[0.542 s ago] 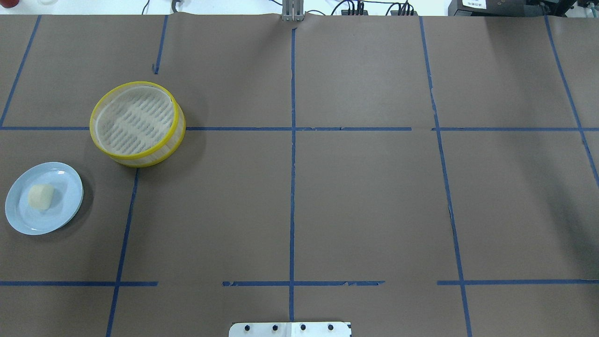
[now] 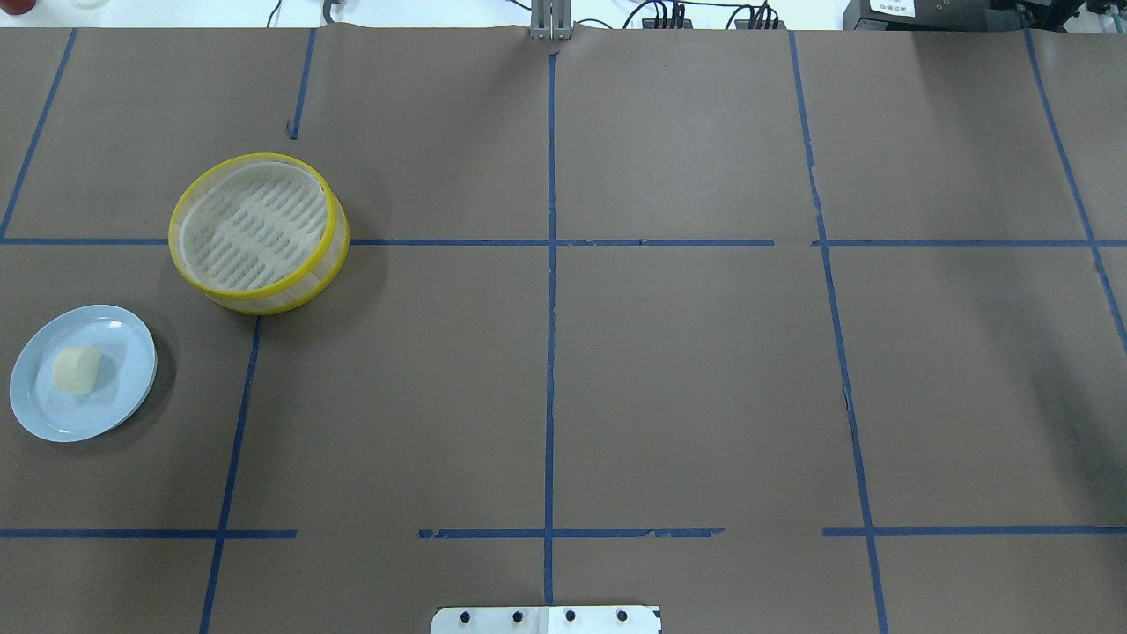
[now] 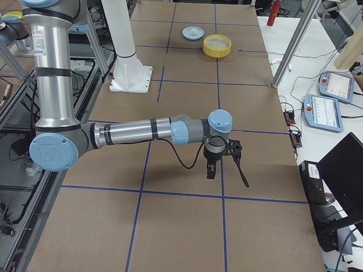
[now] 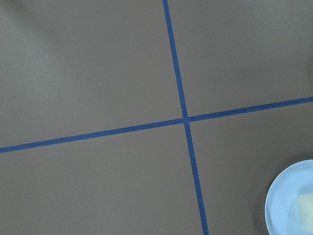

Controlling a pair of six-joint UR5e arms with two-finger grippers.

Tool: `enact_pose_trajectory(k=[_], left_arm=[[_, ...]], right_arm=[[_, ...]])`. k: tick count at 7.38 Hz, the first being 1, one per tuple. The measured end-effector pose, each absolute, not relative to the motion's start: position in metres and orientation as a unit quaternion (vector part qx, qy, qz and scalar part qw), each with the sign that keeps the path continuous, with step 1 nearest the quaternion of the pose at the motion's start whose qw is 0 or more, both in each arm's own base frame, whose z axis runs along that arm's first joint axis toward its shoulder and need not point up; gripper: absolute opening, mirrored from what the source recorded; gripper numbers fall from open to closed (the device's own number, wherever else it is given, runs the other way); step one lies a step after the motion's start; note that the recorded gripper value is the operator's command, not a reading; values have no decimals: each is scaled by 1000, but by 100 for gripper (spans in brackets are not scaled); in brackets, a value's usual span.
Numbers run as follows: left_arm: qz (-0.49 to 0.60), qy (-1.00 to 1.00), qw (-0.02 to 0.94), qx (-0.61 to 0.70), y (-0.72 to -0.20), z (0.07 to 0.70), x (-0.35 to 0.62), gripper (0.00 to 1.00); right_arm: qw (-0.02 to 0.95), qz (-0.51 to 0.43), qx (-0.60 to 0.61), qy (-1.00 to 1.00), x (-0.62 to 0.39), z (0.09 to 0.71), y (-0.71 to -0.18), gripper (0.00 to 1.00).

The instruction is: Place bun in steamer

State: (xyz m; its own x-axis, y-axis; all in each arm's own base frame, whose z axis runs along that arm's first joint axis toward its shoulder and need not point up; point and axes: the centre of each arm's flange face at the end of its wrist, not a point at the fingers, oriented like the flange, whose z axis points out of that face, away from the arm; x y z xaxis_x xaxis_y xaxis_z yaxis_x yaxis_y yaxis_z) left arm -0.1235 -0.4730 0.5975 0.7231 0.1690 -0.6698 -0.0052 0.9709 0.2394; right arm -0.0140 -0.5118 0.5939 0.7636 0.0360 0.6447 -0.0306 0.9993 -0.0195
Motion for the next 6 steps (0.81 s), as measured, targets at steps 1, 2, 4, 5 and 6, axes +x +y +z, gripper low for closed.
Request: enact_pose_trajectory(k=[1, 2, 4, 5, 6], left_arm=[[47, 370, 921, 113, -473, 596, -123, 100], [49, 369, 920, 122, -473, 584, -124, 100], [19, 366, 919, 148, -468, 526, -122, 100], [-6, 370, 917, 152, -463, 496, -116, 100], [-28, 377, 914, 144, -459, 475, -104, 100]], right_arm=[[939, 18, -4, -343, -14, 594, -512, 100], [939, 18, -4, -343, -14, 594, -512, 100], [939, 18, -4, -343, -14, 594, -512, 100], [939, 18, -4, -343, -14, 594, -512, 100], [939, 18, -4, -343, -14, 594, -512, 100]])
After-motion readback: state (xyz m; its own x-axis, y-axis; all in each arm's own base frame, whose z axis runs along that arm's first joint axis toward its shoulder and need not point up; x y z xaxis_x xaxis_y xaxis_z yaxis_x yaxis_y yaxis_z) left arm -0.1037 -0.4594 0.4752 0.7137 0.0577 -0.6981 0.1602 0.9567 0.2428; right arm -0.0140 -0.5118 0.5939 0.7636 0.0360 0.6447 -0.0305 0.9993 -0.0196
